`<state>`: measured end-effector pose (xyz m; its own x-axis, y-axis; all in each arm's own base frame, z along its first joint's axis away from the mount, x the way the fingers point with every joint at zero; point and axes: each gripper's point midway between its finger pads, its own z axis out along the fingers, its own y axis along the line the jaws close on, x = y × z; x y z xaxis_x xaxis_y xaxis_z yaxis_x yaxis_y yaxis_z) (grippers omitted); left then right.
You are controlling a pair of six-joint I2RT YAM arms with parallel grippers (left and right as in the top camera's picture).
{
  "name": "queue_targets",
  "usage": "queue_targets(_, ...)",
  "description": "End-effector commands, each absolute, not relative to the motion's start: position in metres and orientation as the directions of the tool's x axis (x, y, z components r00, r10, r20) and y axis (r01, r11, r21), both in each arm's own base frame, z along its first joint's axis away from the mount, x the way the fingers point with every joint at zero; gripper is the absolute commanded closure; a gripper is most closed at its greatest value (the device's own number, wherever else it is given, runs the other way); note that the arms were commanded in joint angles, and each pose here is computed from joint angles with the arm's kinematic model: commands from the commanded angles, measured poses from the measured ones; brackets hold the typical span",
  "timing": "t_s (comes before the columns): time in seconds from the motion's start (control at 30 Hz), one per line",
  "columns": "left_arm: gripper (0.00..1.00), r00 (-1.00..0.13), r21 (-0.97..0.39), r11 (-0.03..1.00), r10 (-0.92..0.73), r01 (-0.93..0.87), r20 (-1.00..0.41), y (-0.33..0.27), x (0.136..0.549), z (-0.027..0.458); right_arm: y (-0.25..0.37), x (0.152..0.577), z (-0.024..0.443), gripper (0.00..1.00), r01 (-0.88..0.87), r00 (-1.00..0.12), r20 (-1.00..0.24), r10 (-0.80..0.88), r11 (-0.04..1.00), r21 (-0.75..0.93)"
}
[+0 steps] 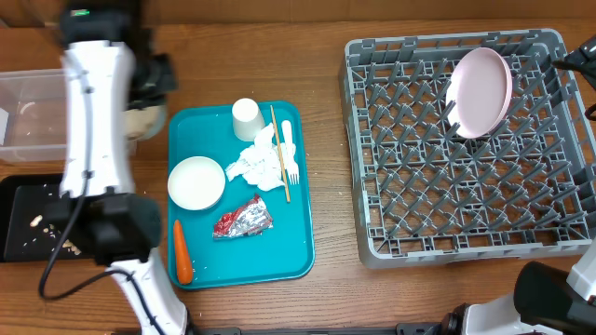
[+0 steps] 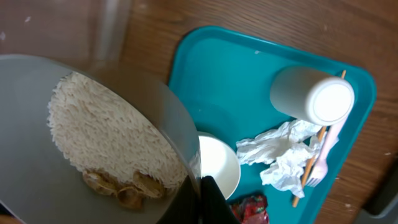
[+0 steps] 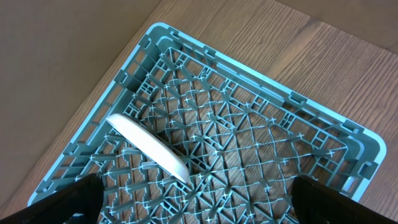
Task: Sort waste into correct bins and load items into the dishwasher rack
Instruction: 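Lift the rice bowl and carry it left over the black tray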
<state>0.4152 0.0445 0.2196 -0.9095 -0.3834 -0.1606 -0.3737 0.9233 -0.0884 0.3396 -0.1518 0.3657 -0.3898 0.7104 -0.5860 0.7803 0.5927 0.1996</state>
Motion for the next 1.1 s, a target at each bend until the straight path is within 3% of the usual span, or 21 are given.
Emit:
queue_targets(0.0,0.96,-0.843,-0.236,0.854,-0.507,-0.463,-0.180,0.070,0.396,0.257,-0.152,0.340,0.364,0.00,0.785,-0.385,-0.583,0.716,0.586,0.201)
queue_targets(0.37,0.96,-0.728,-0.463,0.691,-0.673,-0.555,-0.133,0.147,0.366,0.270,-0.152,0.340,0.364,0.00,0.785,-0.385,-0.583,0.716,0.586,0.201)
queue_targets(0.6,0.96,-0.675,-0.513,0.588,-0.737,-0.625,-0.023,0.182,0.337,0.241,-0.152,0.340,0.364,0.00,0.785,-0.385,-0.583,0.716,0.586,0.201)
queue_targets(1.07,0.96,-0.594,-0.703,0.393,-0.803,-0.592,0.051,0.224,0.306,0.209,-0.152,0.340,0.364,0.00,0.785,-0.385,-0.583,0.716,0.586,0.201)
